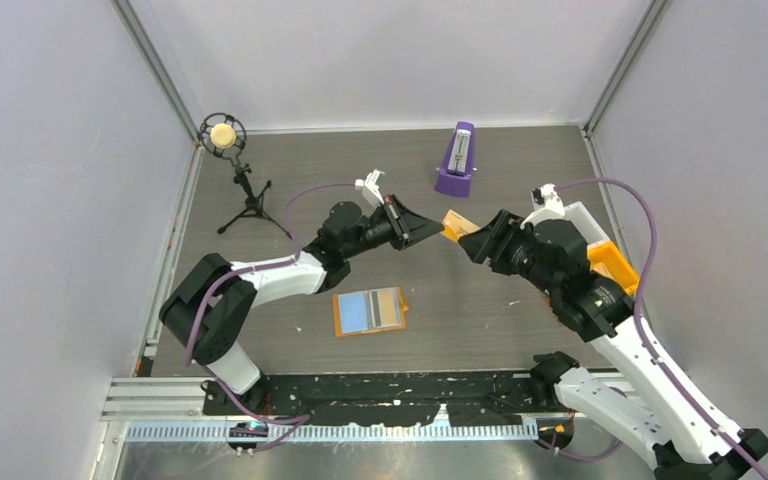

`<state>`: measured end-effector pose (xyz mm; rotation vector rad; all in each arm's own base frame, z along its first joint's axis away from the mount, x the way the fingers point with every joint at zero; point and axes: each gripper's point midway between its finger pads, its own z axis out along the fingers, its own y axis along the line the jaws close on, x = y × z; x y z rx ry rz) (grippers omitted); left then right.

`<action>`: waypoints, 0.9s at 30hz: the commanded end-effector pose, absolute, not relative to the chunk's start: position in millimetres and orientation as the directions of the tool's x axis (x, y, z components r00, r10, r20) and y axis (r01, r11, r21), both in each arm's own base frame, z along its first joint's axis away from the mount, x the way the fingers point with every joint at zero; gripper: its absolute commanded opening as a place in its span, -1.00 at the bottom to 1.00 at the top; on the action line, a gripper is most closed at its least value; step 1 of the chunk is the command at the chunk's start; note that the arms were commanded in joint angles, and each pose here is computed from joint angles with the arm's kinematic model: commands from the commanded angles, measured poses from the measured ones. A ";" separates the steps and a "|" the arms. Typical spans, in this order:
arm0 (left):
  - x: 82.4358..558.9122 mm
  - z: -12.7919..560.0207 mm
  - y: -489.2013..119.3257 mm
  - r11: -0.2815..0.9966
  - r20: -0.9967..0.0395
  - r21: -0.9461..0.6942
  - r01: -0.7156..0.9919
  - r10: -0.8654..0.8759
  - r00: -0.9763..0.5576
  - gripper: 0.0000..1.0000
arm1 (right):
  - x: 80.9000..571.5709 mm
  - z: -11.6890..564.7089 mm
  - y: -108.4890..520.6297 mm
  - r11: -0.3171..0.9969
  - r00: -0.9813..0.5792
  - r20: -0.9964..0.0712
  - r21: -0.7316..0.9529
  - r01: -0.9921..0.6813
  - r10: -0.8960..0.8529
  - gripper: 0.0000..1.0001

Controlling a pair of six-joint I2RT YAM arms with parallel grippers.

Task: Take the credit cards out of the card holder
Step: Place the credit card in the storage box.

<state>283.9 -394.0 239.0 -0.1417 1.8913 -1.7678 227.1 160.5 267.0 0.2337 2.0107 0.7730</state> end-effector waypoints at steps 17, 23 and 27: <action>276.6 280.7 -392.6 -0.045 -0.250 -0.953 0.298 -0.434 -0.865 -1.00 | 256.0 264.3 145.6 0.532 -0.453 -0.554 0.825 -0.190 0.698 0.12; 274.6 276.9 -392.5 -0.044 -0.240 -0.958 0.285 -0.425 -0.873 -1.00 | 262.6 266.6 153.9 0.468 -0.468 -0.516 0.854 -0.226 0.717 -0.26; 273.6 267.6 -391.7 -0.017 -0.248 -0.960 0.281 -0.420 -0.873 -1.00 | 263.4 267.5 148.2 0.464 -0.444 -0.515 0.856 -0.227 0.733 -0.65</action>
